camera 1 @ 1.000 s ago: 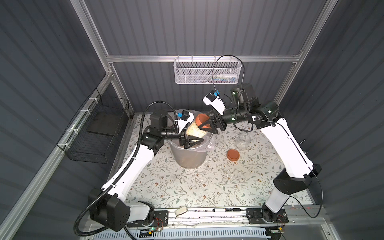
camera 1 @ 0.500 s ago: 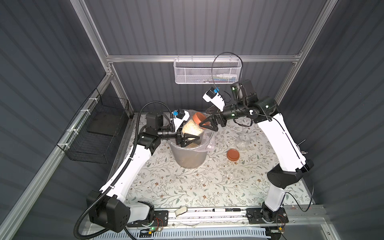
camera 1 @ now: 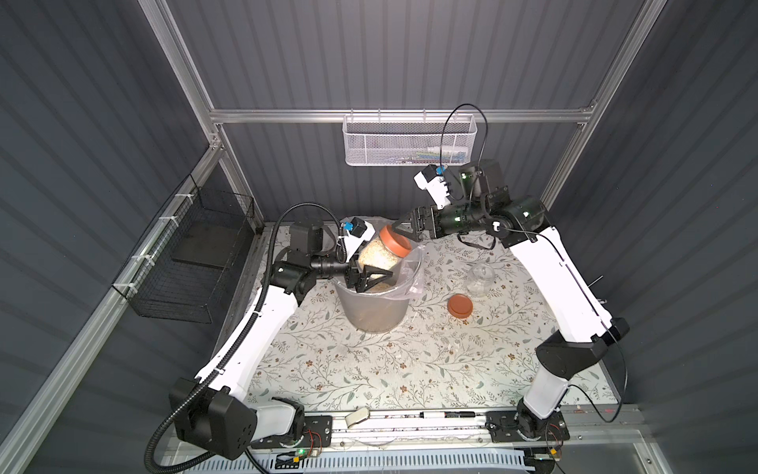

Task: Empty expired oatmeal from jars
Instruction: Unscrew the lid from the jar.

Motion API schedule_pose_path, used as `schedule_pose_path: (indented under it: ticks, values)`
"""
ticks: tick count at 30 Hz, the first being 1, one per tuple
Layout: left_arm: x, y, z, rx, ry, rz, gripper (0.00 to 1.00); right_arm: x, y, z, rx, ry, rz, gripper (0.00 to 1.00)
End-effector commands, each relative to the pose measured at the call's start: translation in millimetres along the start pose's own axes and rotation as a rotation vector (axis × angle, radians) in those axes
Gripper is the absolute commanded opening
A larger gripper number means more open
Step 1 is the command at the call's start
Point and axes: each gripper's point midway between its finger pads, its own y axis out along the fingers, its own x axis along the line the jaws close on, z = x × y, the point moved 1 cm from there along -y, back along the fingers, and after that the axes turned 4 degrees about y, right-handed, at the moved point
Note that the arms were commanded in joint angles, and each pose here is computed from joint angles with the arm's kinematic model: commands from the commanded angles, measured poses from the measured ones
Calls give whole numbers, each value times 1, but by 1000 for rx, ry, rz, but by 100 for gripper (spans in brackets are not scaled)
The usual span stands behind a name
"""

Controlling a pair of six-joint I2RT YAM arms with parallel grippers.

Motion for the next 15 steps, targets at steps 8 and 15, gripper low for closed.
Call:
schedule_pose_path:
  ticks: [8, 15]
  values:
    - [-6, -13, -32, -35, 124, -39, 0, 13, 10, 11, 49, 99, -34, 99]
    - [-8, -14, -34, -43, 135, -40, 0, 2, 31, 22, 106, 126, -21, 99]
